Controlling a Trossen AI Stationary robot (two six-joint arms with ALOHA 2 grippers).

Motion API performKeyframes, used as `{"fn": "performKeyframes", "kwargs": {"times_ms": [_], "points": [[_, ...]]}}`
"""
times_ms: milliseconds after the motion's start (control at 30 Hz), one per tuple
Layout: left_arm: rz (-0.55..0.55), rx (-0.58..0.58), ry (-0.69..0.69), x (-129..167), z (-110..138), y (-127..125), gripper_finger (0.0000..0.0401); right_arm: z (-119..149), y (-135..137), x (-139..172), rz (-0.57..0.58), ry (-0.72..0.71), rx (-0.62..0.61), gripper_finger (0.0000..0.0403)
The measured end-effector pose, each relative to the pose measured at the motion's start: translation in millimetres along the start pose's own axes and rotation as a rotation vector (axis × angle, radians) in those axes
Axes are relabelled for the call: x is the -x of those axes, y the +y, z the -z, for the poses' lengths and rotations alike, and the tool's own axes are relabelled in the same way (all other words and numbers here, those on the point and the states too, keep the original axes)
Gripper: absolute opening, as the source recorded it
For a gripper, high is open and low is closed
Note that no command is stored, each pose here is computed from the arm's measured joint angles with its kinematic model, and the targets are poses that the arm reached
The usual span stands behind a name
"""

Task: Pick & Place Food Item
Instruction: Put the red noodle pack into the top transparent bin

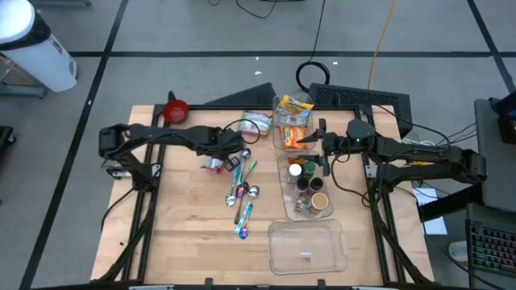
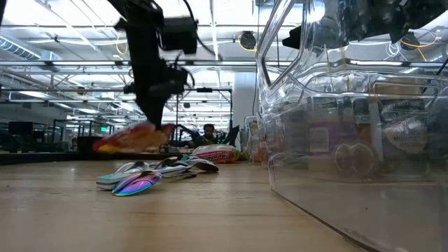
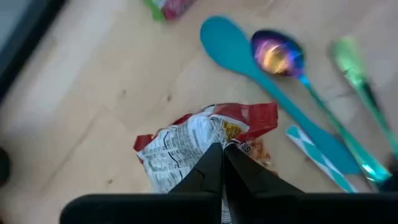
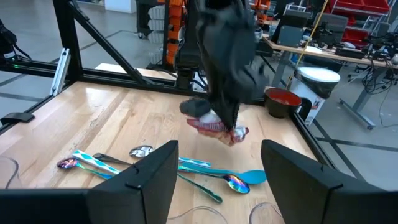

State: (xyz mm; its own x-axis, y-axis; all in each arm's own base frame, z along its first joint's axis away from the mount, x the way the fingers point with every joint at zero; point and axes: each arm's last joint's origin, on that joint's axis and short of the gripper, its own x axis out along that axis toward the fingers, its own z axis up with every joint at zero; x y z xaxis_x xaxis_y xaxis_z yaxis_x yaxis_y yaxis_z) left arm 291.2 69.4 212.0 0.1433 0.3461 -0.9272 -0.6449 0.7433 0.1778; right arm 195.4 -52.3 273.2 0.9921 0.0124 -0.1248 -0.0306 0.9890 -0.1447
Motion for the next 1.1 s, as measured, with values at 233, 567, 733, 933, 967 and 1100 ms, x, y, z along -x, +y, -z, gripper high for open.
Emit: {"fn": "performKeyframes", "kwargs": {"times_ms": [233,567,733,933,967,1100], "points": [[-0.007,-0.044,-0.251,47.3,8.2,-12.3,0.0005,0.0,0.1,0.0,0.000,0.000,0.000,0.0221],[0.274,-0.318,-0.598,91.3,6.9,-54.0,0.0005,0.8,-1.1,-3.9,0.001,-0.008,-0.016,0.0221],[0.455,-0.519,-0.776,110.2,6.6,-74.6,0.0005,4.7,-0.7,-13.7,-0.036,-0.011,-0.016,0.0221],[0.651,-0.711,-0.914,129.0,14.5,-90.9,0.0007,7.1,10.4,-32.9,-0.143,-0.066,0.009,0.0221],[0.678,-0.732,-0.943,132.3,15.1,-92.7,0.0005,8.2,13.2,-37.0,-0.157,-0.071,0.014,0.0221],[0.731,-0.769,-0.997,141.3,19.4,-97.0,0.0008,11.3,25.3,-52.5,-0.209,-0.116,0.051,0.0221]]}}
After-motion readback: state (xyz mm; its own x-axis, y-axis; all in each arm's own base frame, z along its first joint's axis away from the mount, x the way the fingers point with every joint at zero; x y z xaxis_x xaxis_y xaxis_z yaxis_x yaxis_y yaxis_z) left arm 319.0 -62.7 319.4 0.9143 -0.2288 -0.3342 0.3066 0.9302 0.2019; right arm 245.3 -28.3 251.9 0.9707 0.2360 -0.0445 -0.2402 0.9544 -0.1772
